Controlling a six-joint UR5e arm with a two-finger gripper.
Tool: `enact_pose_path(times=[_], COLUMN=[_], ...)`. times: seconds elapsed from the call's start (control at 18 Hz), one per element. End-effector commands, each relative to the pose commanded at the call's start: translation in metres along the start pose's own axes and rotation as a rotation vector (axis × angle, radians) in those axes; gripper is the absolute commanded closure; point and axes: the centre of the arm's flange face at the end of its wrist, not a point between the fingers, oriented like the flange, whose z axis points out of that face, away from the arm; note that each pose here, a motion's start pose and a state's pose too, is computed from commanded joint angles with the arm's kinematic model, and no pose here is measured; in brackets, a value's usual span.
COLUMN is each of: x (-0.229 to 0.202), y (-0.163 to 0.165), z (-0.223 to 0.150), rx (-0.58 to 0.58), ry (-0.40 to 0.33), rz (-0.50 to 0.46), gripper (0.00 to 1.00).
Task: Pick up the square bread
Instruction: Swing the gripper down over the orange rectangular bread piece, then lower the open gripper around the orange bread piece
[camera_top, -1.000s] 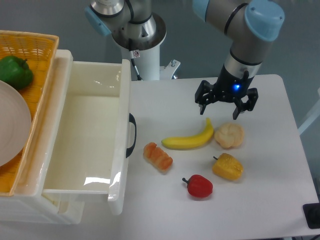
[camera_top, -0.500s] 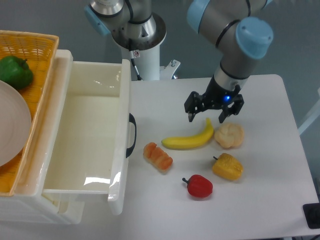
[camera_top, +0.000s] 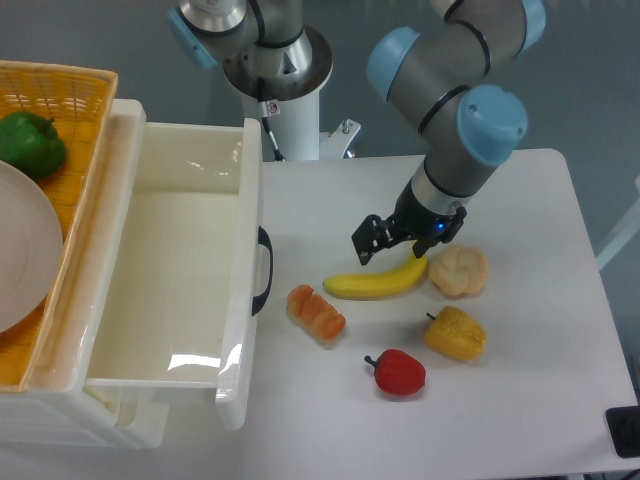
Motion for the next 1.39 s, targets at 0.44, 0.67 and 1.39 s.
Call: enact_pose_path(times=[0.44,0.67,1.39], x=[0.023,0.036,0.061], y=[-0.017,-0.02,-0.031], z=[0.03,0.051,0.095], rx=[0.018,-0.016,-0.05], ry=[-0.017,-0.014,-0.076], rz=[-0.056,-0.034,0.026], gripper=[0.0,0.0,0.0])
